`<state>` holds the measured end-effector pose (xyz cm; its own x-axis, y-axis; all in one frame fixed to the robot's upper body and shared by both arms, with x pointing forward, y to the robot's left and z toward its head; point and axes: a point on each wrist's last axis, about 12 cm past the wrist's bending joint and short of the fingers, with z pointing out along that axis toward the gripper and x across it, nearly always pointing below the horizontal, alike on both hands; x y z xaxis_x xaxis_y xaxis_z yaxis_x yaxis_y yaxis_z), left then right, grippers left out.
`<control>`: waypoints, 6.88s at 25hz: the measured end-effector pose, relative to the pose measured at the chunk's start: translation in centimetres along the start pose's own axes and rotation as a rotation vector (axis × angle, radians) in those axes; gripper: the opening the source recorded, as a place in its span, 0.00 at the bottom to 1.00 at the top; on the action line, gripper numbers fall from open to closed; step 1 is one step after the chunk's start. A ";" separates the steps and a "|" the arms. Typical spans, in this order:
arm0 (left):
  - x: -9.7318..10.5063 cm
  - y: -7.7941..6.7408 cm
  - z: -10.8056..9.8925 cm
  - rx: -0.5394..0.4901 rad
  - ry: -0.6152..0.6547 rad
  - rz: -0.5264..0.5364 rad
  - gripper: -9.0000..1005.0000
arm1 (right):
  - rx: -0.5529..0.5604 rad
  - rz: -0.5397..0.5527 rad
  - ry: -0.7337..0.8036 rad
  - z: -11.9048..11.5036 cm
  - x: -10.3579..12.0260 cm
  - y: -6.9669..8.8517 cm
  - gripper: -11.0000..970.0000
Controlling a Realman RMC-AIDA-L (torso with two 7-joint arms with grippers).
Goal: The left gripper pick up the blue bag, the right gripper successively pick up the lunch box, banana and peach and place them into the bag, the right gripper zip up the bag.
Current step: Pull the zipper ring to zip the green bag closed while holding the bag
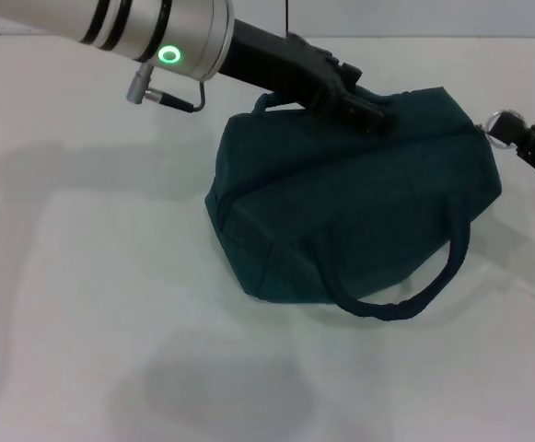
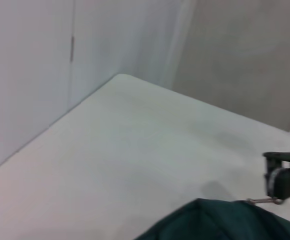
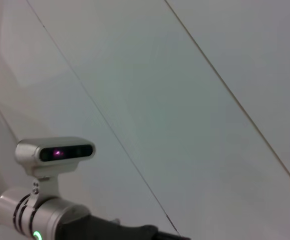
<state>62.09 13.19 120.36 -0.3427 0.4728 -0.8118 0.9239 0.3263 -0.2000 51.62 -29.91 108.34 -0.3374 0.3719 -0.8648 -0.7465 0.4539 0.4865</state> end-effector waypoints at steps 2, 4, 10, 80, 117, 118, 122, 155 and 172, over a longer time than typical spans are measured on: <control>-0.2 0.0 0.2 -0.008 0.013 0.006 0.76 | -0.004 -0.010 -0.002 -0.2 0.1 0.1 0.03; 0.0 0.1 0.5 -0.006 0.048 0.001 0.78 | -0.007 -0.018 -0.003 -0.3 0.1 0.2 0.03; 0.4 0.2 0.7 -0.007 0.080 -0.016 0.80 | -0.006 -0.020 -0.003 -0.5 0.1 0.2 0.03; -3.9 -1.1 3.0 -0.005 0.123 0.163 0.88 | 0.047 0.005 0.033 -1.6 1.8 0.1 0.03; -3.2 -1.5 5.9 -0.002 0.299 0.231 0.27 | 0.133 0.013 -0.036 -3.8 1.7 -0.1 0.03; -3.2 -1.5 5.9 -0.002 0.299 0.231 0.27 | 0.140 0.013 -0.037 -4.0 1.7 -0.1 0.03; -3.2 -1.7 5.5 -0.002 0.292 0.238 0.24 | 0.156 0.009 -0.029 -4.1 1.9 -0.3 0.03; -3.7 -3.0 3.7 0.126 0.287 0.130 0.08 | 0.259 0.006 0.013 -4.2 3.2 -1.2 0.03; -3.4 -3.0 3.0 0.162 0.294 0.103 0.11 | 0.292 0.011 0.079 -3.7 3.9 -1.8 0.03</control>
<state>60.97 8.15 122.11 -0.2590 0.7194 -0.6445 0.9631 0.1414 -0.2292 49.54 -32.27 103.66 -0.3967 0.3188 -0.8608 -0.5502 0.6681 0.5009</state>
